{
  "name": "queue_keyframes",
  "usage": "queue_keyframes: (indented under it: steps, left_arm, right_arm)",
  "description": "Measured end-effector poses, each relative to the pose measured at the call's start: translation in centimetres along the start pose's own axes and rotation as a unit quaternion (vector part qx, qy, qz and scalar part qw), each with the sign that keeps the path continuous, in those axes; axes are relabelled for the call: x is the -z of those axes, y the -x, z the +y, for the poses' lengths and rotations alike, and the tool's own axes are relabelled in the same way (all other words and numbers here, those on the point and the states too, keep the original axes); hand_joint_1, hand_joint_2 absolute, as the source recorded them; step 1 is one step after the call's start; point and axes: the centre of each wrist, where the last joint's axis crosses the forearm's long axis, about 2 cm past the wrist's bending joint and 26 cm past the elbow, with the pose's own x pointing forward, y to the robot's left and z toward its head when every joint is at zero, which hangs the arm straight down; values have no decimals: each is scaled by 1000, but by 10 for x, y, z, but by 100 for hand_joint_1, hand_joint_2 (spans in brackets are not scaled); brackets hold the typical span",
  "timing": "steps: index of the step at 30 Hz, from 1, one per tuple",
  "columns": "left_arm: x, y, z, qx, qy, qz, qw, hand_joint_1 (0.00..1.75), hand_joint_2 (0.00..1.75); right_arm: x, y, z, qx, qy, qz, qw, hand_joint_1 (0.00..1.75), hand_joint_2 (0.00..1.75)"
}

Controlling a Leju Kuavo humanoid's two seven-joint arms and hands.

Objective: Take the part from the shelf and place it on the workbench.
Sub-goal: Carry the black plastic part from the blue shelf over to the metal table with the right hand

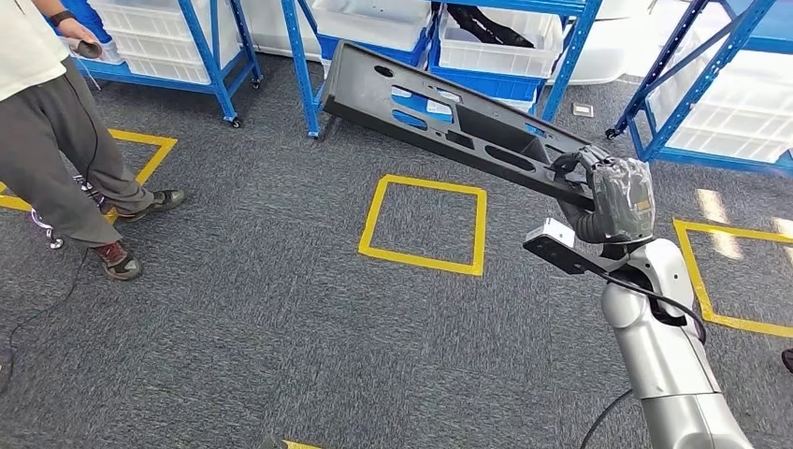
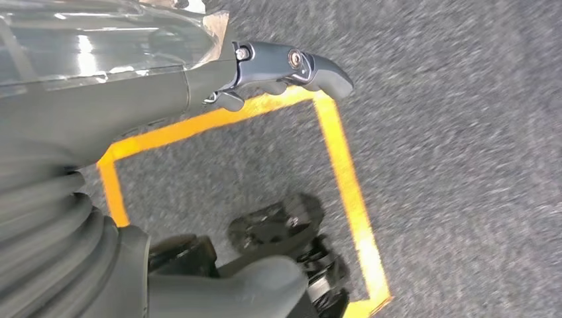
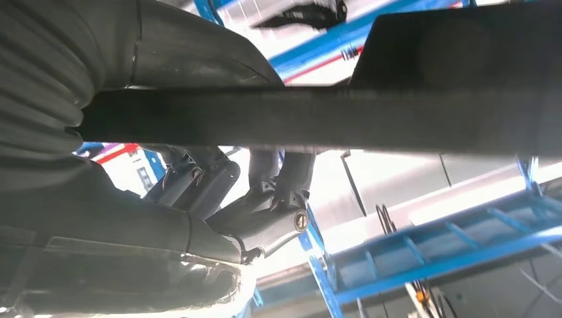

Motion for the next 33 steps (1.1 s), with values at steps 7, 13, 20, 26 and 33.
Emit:
queue_keyframes:
  steps: [7,13,20,26,33]
  left_arm:
    - [0,0,-1,5,0,-3,1000,0,175]
    - [-2,4,-2,4,0,2,1000,0,175]
    - [-3,6,-1,5,-5,4,1000,0,175]
    - [-3,5,-2,5,-4,2,1000,0,175]
    - [-4,5,-4,4,-1,3,1000,0,175]
  right_arm:
    - [-1,1,-4,-23,-6,-9,1000,173,175]
    - [2,-2,-4,-30,-4,-17,999,173,175]
    - [8,-7,-3,-34,-2,-26,999,173,175]
    - [12,-7,-6,-37,3,-29,999,173,175]
    - [3,-3,-4,-39,-5,-24,999,173,175]
